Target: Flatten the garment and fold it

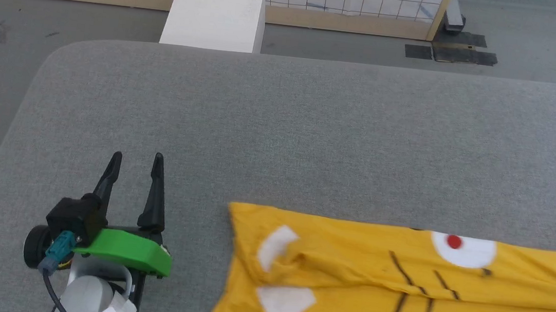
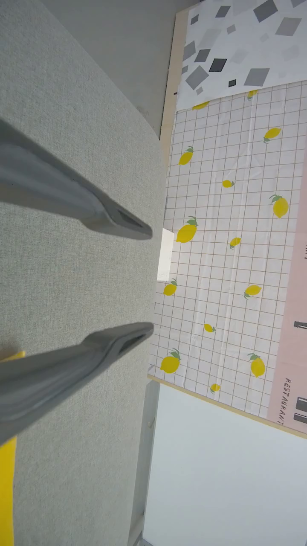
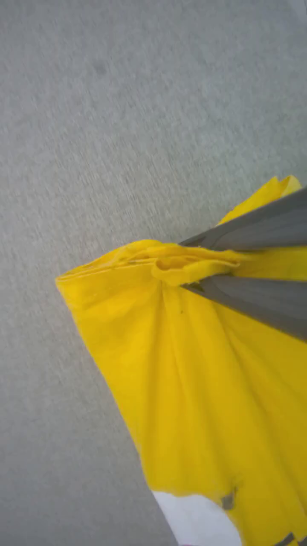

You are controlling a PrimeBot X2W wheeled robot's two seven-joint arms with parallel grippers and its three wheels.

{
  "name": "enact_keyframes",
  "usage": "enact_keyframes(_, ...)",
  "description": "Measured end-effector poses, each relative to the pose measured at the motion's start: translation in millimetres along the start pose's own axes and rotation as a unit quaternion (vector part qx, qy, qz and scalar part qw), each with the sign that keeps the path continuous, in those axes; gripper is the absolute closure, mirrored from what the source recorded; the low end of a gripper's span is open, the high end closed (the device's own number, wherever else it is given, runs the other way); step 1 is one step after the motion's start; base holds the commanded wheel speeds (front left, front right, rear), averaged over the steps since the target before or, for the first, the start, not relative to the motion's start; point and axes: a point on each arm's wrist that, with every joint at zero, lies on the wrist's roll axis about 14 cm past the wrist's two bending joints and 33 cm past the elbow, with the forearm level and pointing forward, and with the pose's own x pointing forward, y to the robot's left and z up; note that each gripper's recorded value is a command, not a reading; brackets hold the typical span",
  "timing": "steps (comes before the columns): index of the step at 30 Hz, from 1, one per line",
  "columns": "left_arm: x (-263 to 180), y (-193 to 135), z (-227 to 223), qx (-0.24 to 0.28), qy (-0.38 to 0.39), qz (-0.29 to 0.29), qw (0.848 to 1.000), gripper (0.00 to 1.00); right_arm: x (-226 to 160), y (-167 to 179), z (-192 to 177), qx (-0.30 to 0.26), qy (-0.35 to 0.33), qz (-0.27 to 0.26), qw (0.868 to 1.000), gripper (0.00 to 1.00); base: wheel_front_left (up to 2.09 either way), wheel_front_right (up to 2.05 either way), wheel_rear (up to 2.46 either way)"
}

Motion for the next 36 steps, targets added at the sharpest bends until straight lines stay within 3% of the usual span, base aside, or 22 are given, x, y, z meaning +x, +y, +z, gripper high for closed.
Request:
enact_keyframes(4, 0, -3, -3, -0.002, 0.004, -0.005, 1.0, 0.0, -7, -41, 15, -0.011, -0.042, -0.063, 0.997, 1.0, 0.0, 0.0, 0.0)
enact_keyframes(9, 1, -5, -5, -0.003, 0.006, -0.008, 1.0, 0.0, -10, -47, 19, -0.028, -0.055, -0.076, 0.995, 1.0, 0.0, 0.0, 0.0)
enact_keyframes(14, -1, -7, -5, -0.003, 0.009, -0.011, 1.0, 0.0, -18, -18, 23, -0.073, -0.065, -0.035, 0.995, 1.0, 0.0, 0.0, 0.0)
enact_keyframes(19, -4, -8, -5, -0.004, 0.01, -0.014, 1.0, 0.0, -49, 63, 29, -0.12, -0.074, 0.08, 0.987, 1.0, 0.0, 0.0, 0.0)
enact_keyframes(22, -5, -8, -9, -0.005, 0.015, -0.015, 1.0, 0.0, -80, 122, 31, -0.171, -0.082, 0.16, 0.969, 1.0, 0.0, 0.0, 0.0)
enact_keyframes(25, -5, -8, -13, -0.006, 0.021, -0.015, 1.0, 0.0, -107, 174, 28, -0.231, -0.09, 0.229, 0.941, 1.0, 0.0, 0.0, 0.0)
enact_keyframes(30, -5, -5, -17, -0.006, 0.027, -0.011, 1.0, 0.0, -131, 253, -5, -0.316, -0.072, 0.341, 0.882, 1.0, 0.0, 0.0, 0.0)
enact_keyframes(34, -5, -1, -21, -0.007, 0.033, -0.005, 0.999, 0.0, -132, 296, -38, -0.35, -0.035, 0.4, 0.847, 1.0, 0.0, 0.0, 0.0)
enact_keyframes(36, -6, 2, -23, -0.007, 0.036, -0.001, 0.999, 0.0, -127, 308, -55, -0.361, -0.012, 0.413, 0.836, 1.0, 0.0, 0.0, 0.0)
